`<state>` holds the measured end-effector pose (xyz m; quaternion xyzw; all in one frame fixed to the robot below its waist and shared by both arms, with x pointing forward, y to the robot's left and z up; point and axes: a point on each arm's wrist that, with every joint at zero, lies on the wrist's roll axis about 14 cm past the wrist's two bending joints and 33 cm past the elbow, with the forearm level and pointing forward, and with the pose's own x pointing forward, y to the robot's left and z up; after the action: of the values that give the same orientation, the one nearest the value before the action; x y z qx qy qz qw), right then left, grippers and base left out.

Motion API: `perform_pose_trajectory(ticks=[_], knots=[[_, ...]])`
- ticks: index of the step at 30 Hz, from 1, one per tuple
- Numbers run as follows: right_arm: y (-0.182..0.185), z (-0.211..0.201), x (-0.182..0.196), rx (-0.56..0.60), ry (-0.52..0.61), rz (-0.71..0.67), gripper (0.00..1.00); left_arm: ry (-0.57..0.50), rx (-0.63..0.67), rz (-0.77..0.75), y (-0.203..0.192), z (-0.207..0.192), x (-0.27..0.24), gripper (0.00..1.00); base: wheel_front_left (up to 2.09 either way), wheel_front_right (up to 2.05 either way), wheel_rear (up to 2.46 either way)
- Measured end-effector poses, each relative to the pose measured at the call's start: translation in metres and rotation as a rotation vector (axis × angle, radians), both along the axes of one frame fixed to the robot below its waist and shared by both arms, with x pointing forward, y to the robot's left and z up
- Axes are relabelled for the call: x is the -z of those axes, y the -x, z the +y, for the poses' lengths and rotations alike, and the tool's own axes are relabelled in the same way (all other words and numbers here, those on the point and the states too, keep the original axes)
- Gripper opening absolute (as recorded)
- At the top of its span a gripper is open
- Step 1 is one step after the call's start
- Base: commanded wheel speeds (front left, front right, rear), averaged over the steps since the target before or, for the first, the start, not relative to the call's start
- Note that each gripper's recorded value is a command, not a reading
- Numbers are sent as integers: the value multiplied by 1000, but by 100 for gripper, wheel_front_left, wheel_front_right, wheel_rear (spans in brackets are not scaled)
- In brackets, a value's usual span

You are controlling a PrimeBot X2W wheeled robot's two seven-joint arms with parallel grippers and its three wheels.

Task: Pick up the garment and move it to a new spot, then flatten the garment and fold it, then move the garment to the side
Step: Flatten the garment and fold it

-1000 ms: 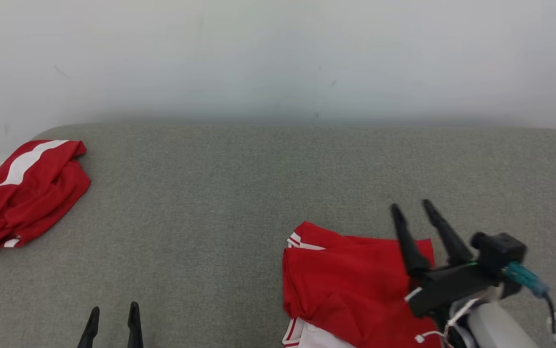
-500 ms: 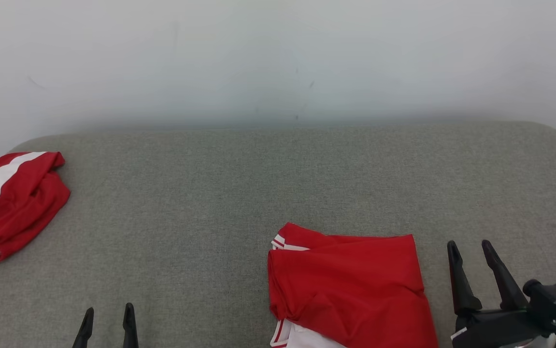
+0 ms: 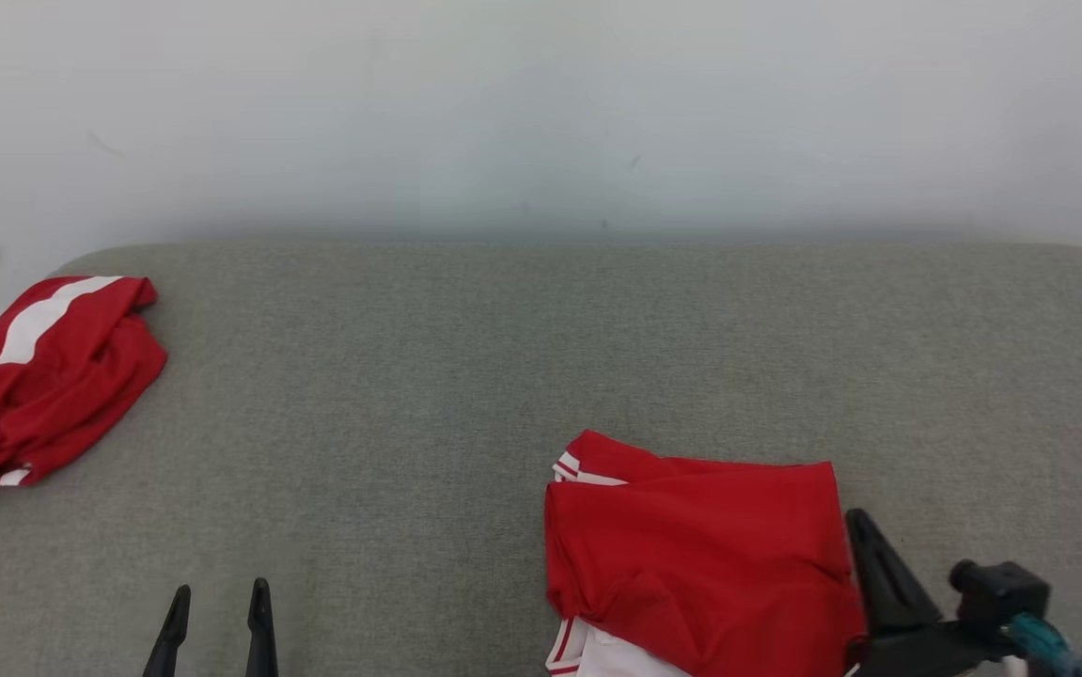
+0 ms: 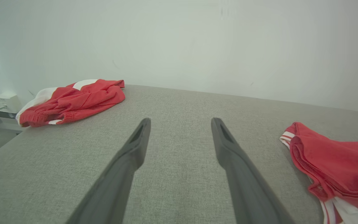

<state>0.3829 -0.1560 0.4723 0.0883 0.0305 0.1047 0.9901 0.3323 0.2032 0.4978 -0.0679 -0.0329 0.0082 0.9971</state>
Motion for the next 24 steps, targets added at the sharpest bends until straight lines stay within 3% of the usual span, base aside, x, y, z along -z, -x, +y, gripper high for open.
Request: perform_pose_trajectory(ticks=[10, 24], knots=[[15, 71, 58, -225, 76, 186, 0, -2, -49, -3, 10, 15, -1, 100, 0, 0, 0], [54, 167, 73, -460, -1, 266, 0, 2, -108, 7, 20, 32, 2, 100, 0, 0, 0]])
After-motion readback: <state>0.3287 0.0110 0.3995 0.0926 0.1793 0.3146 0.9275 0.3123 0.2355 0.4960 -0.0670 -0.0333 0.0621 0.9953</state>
